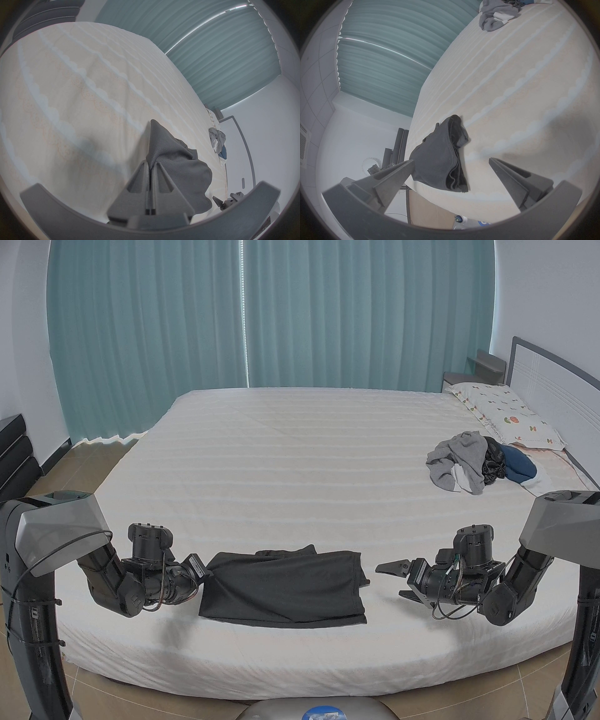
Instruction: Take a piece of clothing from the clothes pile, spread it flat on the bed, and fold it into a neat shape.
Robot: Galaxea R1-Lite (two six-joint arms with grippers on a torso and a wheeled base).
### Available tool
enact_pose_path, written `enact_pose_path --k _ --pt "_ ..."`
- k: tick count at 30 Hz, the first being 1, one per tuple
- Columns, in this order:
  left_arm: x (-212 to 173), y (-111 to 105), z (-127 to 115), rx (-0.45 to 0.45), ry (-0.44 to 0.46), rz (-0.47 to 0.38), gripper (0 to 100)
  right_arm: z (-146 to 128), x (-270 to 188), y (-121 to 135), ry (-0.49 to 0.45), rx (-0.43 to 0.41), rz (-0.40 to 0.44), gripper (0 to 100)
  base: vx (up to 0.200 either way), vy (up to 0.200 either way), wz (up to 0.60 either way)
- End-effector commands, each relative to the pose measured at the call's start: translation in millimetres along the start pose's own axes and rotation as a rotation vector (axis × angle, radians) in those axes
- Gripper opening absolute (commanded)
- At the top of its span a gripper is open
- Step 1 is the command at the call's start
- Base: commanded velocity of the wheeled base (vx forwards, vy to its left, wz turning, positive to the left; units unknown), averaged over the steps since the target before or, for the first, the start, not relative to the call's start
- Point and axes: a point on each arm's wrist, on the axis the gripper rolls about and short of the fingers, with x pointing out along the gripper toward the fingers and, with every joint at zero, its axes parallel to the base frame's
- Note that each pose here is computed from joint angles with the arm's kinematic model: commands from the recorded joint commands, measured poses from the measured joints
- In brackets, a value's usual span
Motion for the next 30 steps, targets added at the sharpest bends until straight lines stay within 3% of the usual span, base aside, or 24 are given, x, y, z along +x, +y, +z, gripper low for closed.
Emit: enact_pose_path --k 1,2,15,25,30 --pt "-0.5 0.3 -1.4 -0.001 0.004 0.002 0 -1.2 1.9 -1.8 0.005 0.002 -0.004 100 0.000 0.000 0.00" --pt "-0.7 0.8 -2.0 -0.001 0.007 0.003 100 -0.2 2.5 -1.9 0.003 0.002 -0.003 100 0.000 0.000 0.00" --pt "-7.3 1.3 -3.1 -0.004 0.005 0.008 100 -1.2 3.9 -3.0 0.006 0.003 -0.007 100 0.000 0.000 0.00" --pt "-51.8 -12.1 -2.7 0.008 -0.034 -0.019 100 1.0 5.2 2.9 -0.026 -0.007 -0.017 100 0.000 0.000 0.00" --pt "-81.0 -21.7 -3.4 0.017 -0.117 0.000 100 -2.6 -7.0 21.8 -0.069 -0.034 -0.018 100 0.000 0.000 0.00"
